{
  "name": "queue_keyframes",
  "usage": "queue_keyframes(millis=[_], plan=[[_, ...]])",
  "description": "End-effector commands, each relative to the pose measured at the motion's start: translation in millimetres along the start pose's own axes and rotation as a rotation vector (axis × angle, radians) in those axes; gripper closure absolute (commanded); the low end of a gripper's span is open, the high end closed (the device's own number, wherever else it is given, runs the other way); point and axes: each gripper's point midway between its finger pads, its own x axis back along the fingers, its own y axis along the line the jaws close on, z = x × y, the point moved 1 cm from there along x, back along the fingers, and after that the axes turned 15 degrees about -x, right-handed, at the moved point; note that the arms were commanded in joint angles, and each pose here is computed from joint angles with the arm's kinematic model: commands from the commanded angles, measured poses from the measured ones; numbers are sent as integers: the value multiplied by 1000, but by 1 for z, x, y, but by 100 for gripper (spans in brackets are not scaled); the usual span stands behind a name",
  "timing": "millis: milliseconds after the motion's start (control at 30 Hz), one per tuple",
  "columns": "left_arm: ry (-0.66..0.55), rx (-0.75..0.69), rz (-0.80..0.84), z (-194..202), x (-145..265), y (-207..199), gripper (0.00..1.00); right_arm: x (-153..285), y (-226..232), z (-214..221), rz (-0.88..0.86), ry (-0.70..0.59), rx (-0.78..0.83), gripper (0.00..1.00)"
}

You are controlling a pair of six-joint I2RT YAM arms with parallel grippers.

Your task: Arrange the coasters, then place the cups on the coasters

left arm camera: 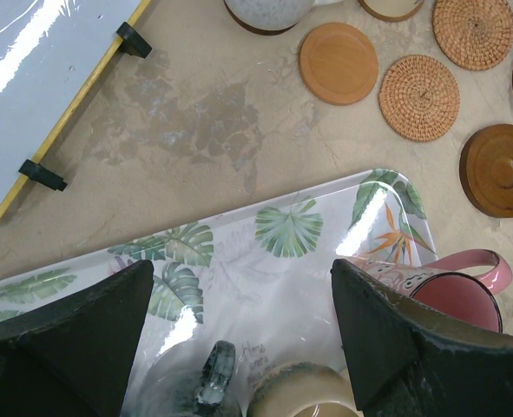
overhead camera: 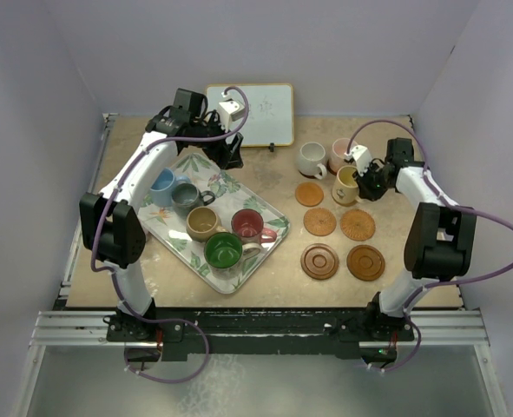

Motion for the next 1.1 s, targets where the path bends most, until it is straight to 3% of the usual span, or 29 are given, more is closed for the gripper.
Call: queue_keyframes(millis=[0,67,200,667,833,1067], plan=[[-50,-60,-31,-18,17,2,20,5,-12,-2,40,23,-1,100],[-47,-58,-29,-17,16,2,20,6,-11,-1,34,27,-1,99],[-47,-60,-28,-17,16,2,20,8,-9,-1,28,32,-7,88],[8,-148,-44,0,33,-11,20,46,-5,-27,53,-28,-59,39],[113,-108,-223,20,58,7,23,77,3,-38,77,-72,-78,38],[211,101,-524,66,118,53,23,118,19,-51,89,-130,-158,37]])
